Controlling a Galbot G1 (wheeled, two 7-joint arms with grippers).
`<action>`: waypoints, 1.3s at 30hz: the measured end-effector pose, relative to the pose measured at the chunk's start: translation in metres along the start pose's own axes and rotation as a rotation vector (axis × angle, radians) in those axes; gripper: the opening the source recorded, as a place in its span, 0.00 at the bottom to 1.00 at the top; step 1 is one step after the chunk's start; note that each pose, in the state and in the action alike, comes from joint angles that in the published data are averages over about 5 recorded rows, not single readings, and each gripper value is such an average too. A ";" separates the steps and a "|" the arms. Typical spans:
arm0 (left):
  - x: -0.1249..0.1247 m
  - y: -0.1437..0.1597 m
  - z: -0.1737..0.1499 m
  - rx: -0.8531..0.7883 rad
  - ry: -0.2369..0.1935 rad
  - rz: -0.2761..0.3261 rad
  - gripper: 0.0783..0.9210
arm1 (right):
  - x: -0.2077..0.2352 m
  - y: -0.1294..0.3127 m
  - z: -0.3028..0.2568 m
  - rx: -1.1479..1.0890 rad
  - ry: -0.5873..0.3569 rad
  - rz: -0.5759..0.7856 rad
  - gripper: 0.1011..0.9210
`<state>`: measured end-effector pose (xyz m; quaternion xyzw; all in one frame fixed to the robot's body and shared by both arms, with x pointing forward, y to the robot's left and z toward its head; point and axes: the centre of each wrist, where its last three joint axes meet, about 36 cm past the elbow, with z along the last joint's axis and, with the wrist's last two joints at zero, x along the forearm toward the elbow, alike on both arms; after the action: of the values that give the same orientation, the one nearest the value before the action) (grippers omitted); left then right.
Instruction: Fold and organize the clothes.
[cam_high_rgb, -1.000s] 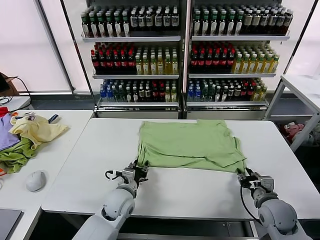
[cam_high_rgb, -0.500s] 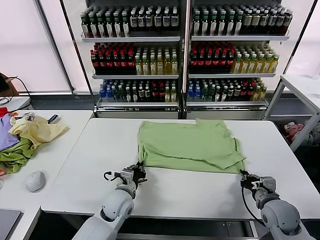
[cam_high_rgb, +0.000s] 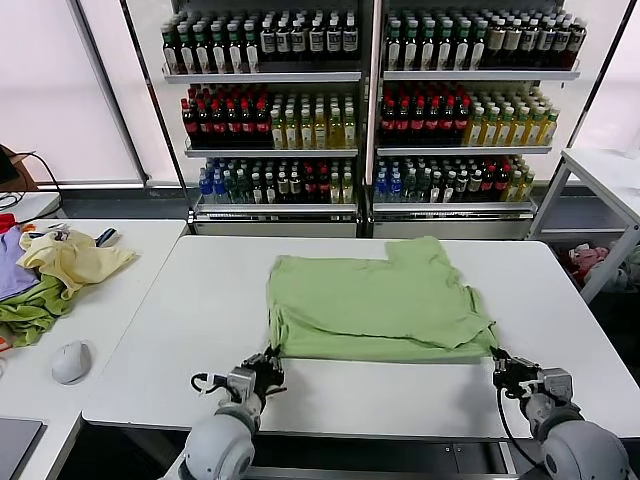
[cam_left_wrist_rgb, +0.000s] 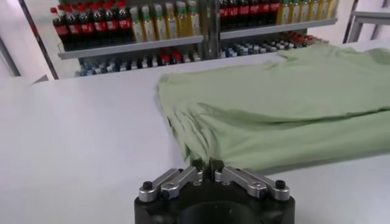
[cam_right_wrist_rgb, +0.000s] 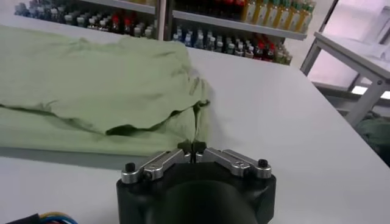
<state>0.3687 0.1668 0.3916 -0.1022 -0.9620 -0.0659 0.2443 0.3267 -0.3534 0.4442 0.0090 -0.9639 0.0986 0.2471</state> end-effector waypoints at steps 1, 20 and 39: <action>0.007 -0.001 0.002 -0.001 -0.003 0.001 0.07 | 0.006 0.002 0.002 0.008 0.003 0.003 0.01; 0.101 -0.015 0.025 -0.069 0.007 0.001 0.22 | 0.079 0.029 0.010 0.109 0.003 0.053 0.34; 0.061 0.010 -0.011 -0.002 -0.105 -0.033 0.85 | -0.015 0.021 -0.045 -0.018 -0.198 0.043 0.88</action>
<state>0.3238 0.1841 0.4315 -0.0899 -0.9750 -0.0653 0.1923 0.3598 -0.3243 0.4723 -0.0042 -0.9844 0.0936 0.1486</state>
